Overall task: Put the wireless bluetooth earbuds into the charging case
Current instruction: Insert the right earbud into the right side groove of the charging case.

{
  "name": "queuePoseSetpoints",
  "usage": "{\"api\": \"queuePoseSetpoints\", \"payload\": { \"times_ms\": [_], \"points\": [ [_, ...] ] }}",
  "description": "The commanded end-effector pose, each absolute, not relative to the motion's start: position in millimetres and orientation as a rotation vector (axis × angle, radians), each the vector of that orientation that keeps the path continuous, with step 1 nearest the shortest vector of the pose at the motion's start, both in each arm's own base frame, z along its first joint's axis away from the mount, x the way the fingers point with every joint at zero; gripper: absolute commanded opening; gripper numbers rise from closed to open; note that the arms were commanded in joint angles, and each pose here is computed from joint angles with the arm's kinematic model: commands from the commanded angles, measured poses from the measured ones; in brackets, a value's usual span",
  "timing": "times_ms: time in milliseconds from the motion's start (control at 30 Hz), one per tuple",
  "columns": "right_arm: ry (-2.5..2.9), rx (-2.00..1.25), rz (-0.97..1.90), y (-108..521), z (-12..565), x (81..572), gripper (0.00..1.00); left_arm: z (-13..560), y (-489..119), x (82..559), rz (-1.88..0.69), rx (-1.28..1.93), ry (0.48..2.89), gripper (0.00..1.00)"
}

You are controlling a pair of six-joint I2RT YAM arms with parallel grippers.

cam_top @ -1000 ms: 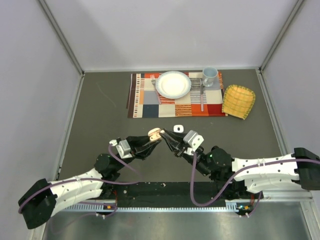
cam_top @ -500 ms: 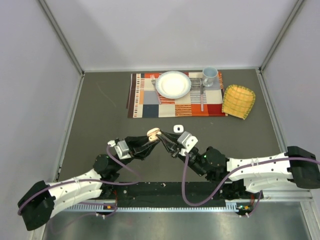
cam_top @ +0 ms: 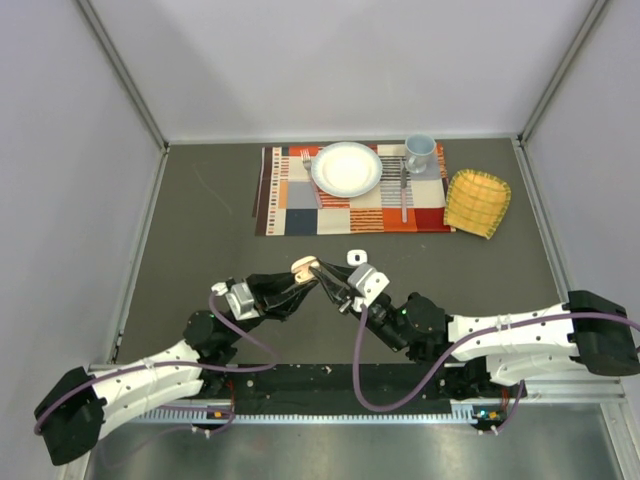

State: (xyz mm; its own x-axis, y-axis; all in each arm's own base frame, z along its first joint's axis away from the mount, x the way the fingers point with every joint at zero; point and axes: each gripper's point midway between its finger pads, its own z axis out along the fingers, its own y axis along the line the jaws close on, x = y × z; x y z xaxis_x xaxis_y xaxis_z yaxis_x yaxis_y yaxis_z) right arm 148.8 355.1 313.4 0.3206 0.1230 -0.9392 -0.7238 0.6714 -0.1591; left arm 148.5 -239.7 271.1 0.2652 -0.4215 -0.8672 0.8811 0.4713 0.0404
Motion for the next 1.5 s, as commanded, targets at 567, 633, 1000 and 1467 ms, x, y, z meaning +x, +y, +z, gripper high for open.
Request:
{"api": "queuePoseSetpoints", "payload": {
  "times_ms": [567, 633, 1000, 1467],
  "points": [
    [1.117, -0.742, 0.594, 366, 316, 141, 0.00, 263, -228, 146, -0.939, 0.559, 0.907, 0.00],
    [1.119, -0.755, 0.589, 366, 314, 140, 0.00, 263, -228, 146, -0.935, 0.555, 0.906, 0.00],
    [1.127, -0.832, 0.538, 366, 307, 140, 0.00, 263, -226, 149, -0.925, 0.543, 0.911, 0.00],
    [1.122, -0.837, 0.498, 360, 311, 143, 0.00, 261, -225, 152, -0.916, 0.531, 0.923, 0.00]
  ]
}}
